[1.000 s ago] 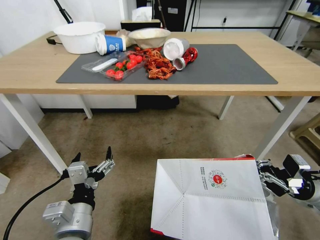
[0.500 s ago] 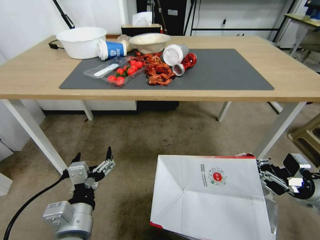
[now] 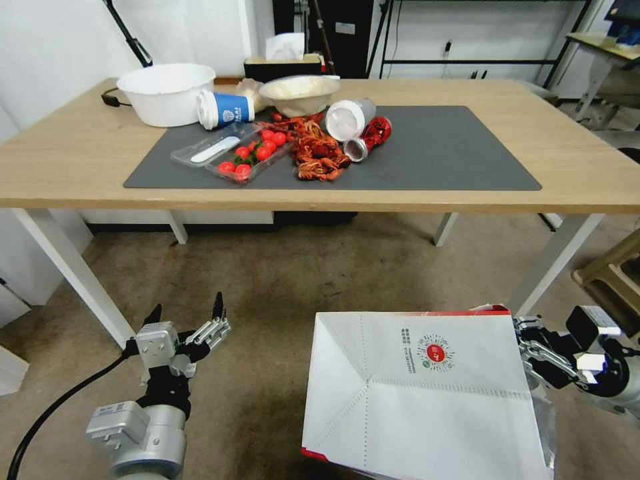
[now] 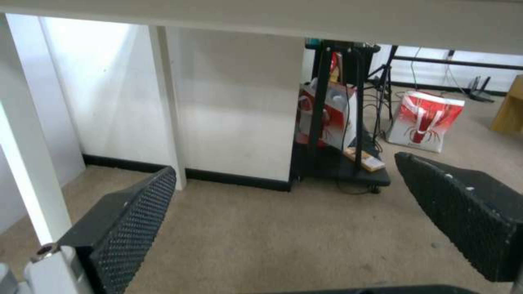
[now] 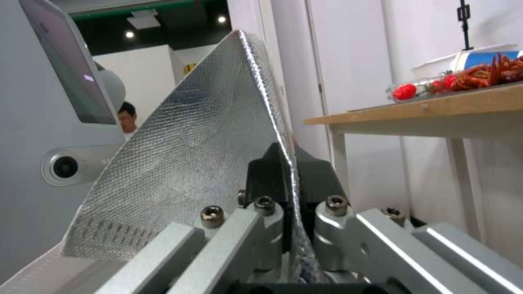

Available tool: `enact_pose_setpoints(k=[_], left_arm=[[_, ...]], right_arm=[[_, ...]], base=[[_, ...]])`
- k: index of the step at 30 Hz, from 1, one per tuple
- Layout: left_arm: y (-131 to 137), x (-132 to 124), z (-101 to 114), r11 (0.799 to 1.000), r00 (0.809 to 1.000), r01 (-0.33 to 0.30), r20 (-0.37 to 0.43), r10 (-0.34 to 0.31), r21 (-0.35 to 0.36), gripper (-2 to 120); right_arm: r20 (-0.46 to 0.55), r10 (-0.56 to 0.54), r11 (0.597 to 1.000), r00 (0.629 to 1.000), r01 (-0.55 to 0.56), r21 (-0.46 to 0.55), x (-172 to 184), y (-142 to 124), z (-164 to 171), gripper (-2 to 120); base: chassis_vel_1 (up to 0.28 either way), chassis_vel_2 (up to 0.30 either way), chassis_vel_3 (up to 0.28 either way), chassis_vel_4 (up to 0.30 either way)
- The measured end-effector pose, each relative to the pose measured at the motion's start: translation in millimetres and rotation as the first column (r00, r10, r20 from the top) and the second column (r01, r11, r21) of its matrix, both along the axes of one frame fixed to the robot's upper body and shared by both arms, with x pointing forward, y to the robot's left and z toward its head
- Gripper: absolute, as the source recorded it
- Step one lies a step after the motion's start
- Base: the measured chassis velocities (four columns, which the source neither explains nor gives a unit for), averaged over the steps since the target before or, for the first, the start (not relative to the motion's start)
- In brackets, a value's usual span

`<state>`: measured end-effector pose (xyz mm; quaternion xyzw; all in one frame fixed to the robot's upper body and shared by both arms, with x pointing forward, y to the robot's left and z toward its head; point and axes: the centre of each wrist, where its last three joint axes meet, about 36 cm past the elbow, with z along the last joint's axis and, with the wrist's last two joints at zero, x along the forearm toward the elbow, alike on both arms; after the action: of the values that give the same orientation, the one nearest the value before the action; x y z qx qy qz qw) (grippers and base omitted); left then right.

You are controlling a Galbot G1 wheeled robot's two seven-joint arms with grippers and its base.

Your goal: Pick up the food delivery bag from the floor and place it on the table.

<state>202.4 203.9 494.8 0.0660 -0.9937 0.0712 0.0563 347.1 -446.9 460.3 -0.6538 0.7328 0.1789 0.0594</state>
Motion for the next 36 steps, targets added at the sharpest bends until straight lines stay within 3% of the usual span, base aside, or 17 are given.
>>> enact_pose_setpoints(k=[36], left_arm=[[0.0, -3.3, -1.5, 1.000, 1.000, 0.007, -0.010, -0.007, 0.012, 100]], right_arm=[[0.009, -0.001, 1.000, 1.000, 0.001, -0.002, -2.8, 1.4, 3.3, 0]], base=[[0.000, 0.000, 0.000, 0.000]])
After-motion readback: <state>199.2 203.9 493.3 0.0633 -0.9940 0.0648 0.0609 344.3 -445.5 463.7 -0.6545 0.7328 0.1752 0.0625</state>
